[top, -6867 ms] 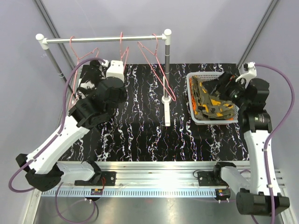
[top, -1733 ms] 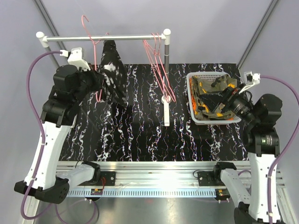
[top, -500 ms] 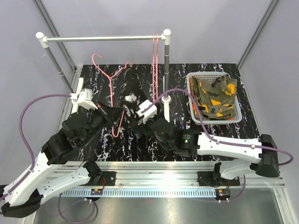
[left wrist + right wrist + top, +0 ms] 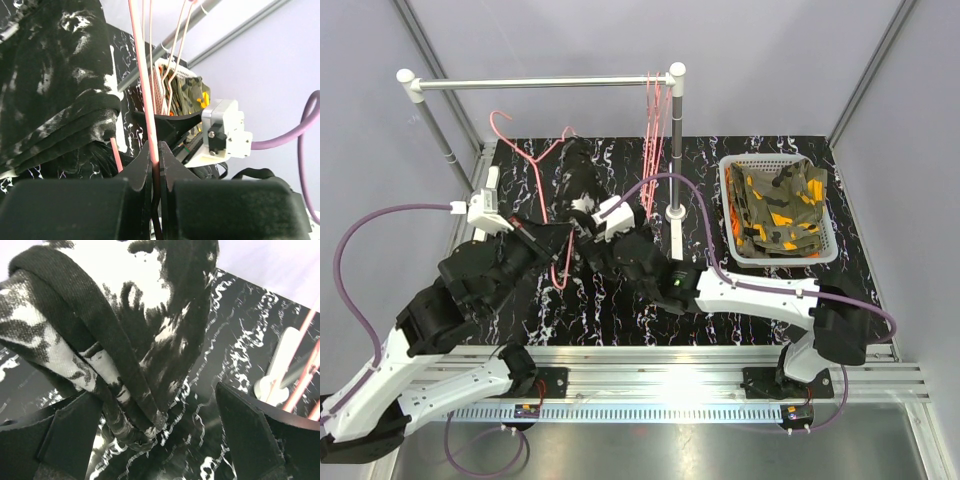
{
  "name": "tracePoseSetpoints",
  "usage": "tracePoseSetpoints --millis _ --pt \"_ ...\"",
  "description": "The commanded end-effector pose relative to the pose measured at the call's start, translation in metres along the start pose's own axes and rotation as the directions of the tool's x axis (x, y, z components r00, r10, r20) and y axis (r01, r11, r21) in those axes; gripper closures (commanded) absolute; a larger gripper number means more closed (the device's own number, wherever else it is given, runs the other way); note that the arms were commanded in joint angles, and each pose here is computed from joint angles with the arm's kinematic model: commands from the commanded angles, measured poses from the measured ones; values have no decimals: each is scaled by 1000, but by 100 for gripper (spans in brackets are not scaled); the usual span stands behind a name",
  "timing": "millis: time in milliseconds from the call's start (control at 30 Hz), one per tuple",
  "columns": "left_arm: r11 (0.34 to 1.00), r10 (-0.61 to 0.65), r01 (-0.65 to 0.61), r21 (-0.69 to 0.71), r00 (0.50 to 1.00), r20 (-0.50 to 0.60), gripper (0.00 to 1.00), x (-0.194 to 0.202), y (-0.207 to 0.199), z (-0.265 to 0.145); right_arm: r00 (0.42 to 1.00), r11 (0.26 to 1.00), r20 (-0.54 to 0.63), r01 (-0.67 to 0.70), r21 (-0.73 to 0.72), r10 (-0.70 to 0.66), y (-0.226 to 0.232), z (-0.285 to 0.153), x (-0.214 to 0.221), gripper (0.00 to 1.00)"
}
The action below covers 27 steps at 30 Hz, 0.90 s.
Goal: Remove the trousers from the hanger
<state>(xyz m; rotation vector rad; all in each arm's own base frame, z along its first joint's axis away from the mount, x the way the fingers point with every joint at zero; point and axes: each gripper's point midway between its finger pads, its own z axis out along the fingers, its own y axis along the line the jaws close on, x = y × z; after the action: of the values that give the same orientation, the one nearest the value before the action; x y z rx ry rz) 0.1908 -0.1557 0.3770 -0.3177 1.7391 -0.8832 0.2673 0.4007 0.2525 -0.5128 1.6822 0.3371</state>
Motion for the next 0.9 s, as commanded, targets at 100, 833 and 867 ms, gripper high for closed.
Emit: tracePoseSetpoints --millis 100,833,867 --pt "970 -196 151 192 949 245 100 -94 -53 -36 995 997 72 -68 -48 72 9 18 -34 0" --pt "949 -269 215 232 934 235 100 -116 -74 -46 982 989 188 24 -145 3 38 22 -30 1" --pt "947 -275 220 236 933 233 100 -117 -75 -47 980 990 201 23 -142 7 37 22 -32 0"
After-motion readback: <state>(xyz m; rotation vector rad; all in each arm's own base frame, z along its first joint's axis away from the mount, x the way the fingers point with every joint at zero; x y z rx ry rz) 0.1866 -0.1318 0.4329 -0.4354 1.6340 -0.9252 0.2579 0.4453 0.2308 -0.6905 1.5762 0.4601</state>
